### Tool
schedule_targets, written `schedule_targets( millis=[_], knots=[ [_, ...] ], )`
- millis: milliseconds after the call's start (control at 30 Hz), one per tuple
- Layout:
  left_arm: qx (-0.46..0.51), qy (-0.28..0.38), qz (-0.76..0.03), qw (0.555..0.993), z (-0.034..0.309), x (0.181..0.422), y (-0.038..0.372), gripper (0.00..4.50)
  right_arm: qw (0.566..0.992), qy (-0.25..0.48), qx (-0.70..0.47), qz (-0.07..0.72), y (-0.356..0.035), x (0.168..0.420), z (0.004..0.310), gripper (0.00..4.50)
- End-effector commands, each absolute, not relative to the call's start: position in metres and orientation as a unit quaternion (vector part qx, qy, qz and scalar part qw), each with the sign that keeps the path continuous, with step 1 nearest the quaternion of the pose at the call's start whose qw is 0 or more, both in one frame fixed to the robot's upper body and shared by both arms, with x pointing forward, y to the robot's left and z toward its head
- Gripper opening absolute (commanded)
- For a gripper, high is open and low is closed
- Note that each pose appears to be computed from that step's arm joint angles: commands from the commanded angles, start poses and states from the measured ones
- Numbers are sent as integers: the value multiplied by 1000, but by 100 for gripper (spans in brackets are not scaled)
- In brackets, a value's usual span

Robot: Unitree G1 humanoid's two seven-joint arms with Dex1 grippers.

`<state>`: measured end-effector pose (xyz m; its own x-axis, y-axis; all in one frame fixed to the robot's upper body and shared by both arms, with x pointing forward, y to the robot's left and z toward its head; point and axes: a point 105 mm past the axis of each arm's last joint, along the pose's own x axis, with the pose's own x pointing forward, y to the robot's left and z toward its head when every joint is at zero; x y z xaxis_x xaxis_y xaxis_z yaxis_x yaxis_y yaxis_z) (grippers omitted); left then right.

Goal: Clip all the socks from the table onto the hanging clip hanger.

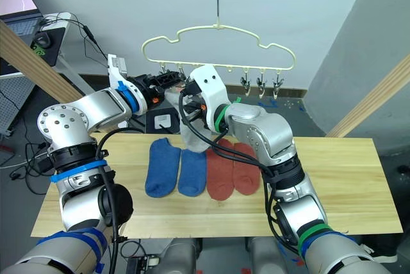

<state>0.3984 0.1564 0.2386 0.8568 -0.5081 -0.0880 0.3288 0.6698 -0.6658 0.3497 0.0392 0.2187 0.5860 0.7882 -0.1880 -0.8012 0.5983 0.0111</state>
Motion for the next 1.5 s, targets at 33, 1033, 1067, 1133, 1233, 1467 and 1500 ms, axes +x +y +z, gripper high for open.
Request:
schedule_targets(
  millis=[33, 1033, 1067, 1133, 1233, 1467, 1500],
  knots=[
    [-312, 114, -252, 909, 250, 392, 155, 286, 885, 60, -38, 460, 44, 344, 232, 23],
    [84, -95, -256, 958, 226, 328, 148, 287, 893, 49, -92, 439, -71, 282, 226, 281],
    [93, -100, -260, 956, 223, 326, 145, 287, 894, 50, -100, 434, -80, 279, 226, 281],
    [102, -110, -268, 952, 217, 324, 136, 287, 897, 54, -112, 425, -95, 275, 226, 281],
    [103, -133, -250, 954, 216, 328, 131, 287, 899, 60, -125, 415, -114, 269, 228, 281],
    [93, -172, -227, 954, 211, 337, 115, 204, 903, 56, -157, 397, -141, 258, 239, 285],
    [90, -173, -223, 955, 210, 338, 113, 173, 902, 57, -161, 396, -142, 257, 240, 285]
  ],
)
